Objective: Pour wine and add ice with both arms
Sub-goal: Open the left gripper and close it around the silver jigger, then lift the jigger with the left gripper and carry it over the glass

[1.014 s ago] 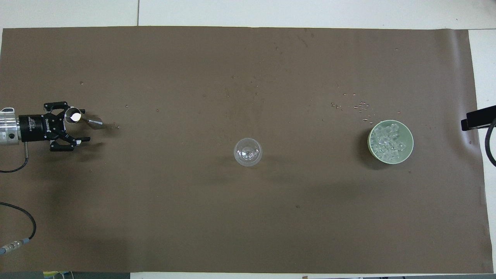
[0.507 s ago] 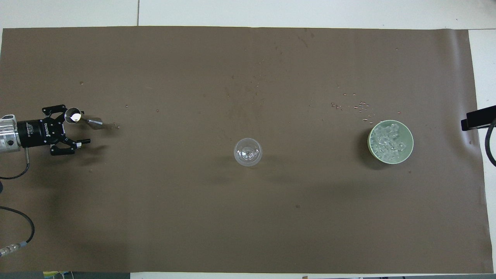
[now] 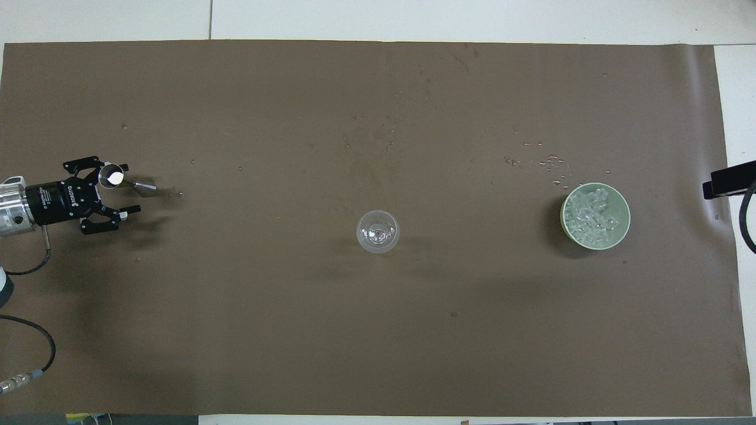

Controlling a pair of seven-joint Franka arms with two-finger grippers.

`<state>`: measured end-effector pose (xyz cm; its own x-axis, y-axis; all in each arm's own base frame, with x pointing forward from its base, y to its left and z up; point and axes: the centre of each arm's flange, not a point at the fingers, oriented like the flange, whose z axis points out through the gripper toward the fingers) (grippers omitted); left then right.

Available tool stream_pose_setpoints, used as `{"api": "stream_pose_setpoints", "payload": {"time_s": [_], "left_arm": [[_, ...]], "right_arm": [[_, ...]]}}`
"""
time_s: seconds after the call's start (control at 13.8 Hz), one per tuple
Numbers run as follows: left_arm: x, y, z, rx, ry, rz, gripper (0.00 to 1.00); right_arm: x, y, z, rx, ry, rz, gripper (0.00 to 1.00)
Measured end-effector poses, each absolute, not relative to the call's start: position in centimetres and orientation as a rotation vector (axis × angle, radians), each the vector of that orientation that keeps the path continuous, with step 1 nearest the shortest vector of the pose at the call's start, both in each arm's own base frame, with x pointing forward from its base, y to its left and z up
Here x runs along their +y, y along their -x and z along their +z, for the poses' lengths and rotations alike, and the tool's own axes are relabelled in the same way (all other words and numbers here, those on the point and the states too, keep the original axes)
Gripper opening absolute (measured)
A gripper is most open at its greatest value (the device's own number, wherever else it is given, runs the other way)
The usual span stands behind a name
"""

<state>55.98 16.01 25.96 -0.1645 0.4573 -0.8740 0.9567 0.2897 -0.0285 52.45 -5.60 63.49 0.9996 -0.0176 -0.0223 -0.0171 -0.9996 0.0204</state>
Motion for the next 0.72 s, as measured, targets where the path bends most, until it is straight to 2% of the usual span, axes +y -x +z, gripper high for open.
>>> {"api": "stream_pose_setpoints", "payload": {"time_s": [0.22,0.65,0.72], "left_arm": [[16.13,-56.00,25.95,1.763,-1.284,-0.780,0.89],[16.23,-56.04,25.95,1.760,-1.290,-0.767,0.81],[16.25,-56.05,25.94,1.761,-1.289,-0.764,0.72]], "right_arm": [[-5.60,-52.45,63.49,-0.027,-3.121,-0.035,1.00],[-5.60,-52.45,63.48,-0.027,-3.121,-0.035,1.00],[-5.60,-52.45,63.48,-0.027,-3.121,-0.035,1.00]]}}
